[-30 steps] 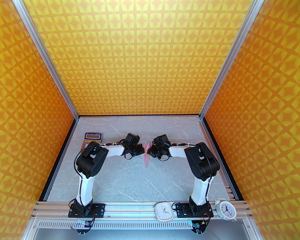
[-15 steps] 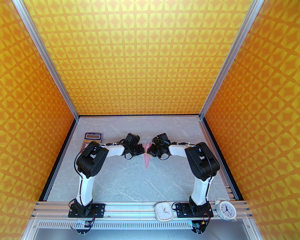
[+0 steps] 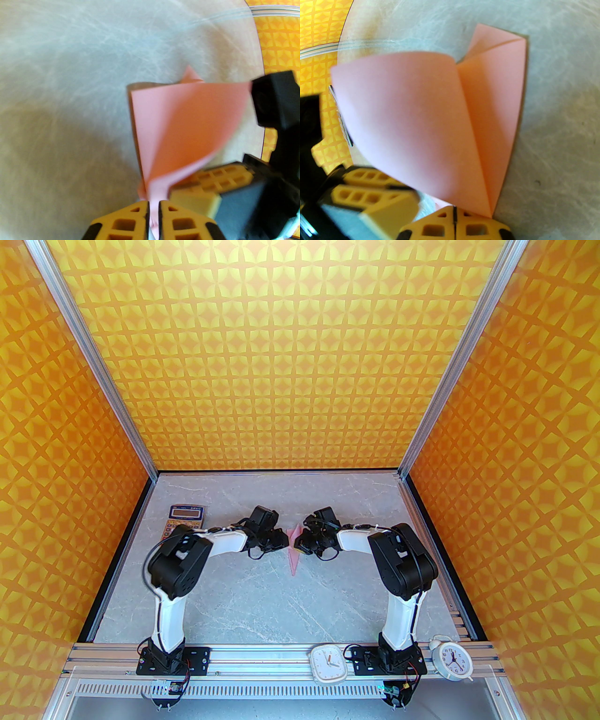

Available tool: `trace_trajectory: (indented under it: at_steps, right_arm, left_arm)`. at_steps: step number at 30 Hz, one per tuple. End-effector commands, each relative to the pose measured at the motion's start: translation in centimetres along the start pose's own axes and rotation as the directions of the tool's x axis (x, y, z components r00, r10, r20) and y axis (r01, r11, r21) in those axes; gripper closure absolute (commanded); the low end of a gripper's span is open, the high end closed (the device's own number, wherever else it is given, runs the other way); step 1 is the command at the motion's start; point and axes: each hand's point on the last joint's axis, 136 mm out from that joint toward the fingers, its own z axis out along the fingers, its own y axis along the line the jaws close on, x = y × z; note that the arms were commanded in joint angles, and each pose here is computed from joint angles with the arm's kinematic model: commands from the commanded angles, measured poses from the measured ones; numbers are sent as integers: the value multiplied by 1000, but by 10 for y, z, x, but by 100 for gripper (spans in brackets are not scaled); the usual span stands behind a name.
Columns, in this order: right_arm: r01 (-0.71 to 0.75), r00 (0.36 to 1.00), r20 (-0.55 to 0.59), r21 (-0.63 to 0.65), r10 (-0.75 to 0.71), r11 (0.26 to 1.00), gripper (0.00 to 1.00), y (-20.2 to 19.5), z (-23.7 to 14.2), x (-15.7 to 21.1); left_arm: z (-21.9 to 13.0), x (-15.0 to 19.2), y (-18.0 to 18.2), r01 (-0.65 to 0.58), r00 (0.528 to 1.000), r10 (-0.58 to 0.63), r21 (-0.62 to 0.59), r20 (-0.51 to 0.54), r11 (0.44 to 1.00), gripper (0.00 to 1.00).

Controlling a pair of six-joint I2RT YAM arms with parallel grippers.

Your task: Fold a paper plane with a square sheet of paper (fold left side to right side)

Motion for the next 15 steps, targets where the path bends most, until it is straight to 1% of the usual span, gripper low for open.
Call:
trace_trajectory:
  at_steps: [1, 4, 5, 6, 9, 15]
  right_arm:
    - [-42, 999, -19, 125, 45, 991, 95, -35, 5, 11]
    - [-42, 999, -20, 128, 45, 991, 96, -36, 6, 12]
    - [-43, 999, -18, 126, 46, 991, 96, -36, 5, 11]
    - [-46, 999, -18, 127, 48, 991, 95, -36, 6, 11]
    - [-51, 998, -19, 129, 54, 990, 96, -38, 7, 12]
    - [-63, 998, -15, 128, 65, 990, 96, -39, 8, 12]
  left_arm:
    - [-24, -1, -22, 2, 998, -4, 44, 64, 999, 90]
    - [-27, 17, -34, 11, 999, -14, 73, 51, 997, 97]
    - [-27, 20, -36, 20, 999, -24, 82, 49, 996, 99]
    - [-24, 31, -43, 19, 999, -22, 97, 35, 995, 100]
    - [-17, 49, -50, 40, 999, -41, 111, 14, 993, 100]
    - [1, 68, -57, 57, 998, -57, 100, -10, 993, 100]
